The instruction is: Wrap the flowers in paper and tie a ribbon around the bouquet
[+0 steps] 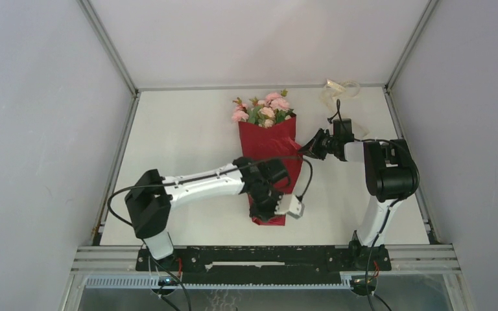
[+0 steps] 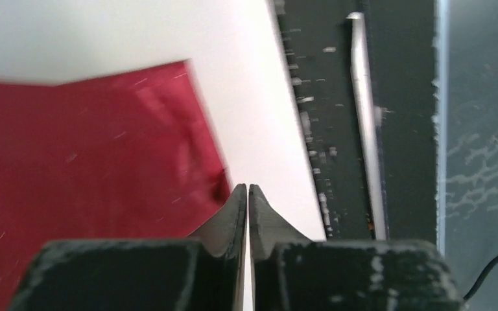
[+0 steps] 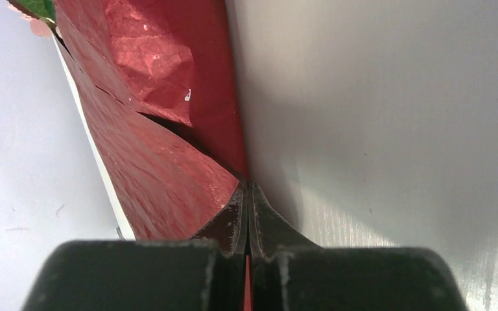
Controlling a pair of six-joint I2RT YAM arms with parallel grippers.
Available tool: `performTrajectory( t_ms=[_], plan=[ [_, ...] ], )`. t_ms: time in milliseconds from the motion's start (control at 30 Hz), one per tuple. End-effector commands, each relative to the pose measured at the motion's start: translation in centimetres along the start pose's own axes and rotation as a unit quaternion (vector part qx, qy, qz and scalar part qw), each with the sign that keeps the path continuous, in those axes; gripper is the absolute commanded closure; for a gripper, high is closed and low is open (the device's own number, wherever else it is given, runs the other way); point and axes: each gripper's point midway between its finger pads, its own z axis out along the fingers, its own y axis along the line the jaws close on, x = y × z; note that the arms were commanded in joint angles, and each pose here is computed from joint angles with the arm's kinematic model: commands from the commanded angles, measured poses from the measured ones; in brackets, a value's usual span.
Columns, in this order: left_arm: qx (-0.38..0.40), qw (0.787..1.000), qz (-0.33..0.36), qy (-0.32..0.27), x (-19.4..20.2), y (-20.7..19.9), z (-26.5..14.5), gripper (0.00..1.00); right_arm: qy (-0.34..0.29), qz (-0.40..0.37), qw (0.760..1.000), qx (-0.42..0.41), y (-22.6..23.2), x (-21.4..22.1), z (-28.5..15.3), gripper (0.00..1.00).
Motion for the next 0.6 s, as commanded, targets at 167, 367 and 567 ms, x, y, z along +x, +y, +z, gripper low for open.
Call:
performTrajectory(
  t_ms=[167, 367, 567],
  plan=[
    [-0.119, 0.987, -0.104, 0.011, 4.0, 9.7, -0.1, 1.00, -0.009, -0.023, 1.000, 0.004, 0.0, -0.3, -0.2, 1.00],
    [-0.063, 0.996, 0.000, 0.064, 4.5, 3.6, 4.1, 1.00, -0.013, -0.021, 1.000, 0.015, -0.4, -0.5, -0.5, 1.00],
    [-0.027, 0.993, 0.053, 0.106, 5.6, -0.5, 6.5, 0.98, -0.012, -0.022, 1.000, 0.014, -0.4, -0.5, -0.3, 1.00]
  ],
)
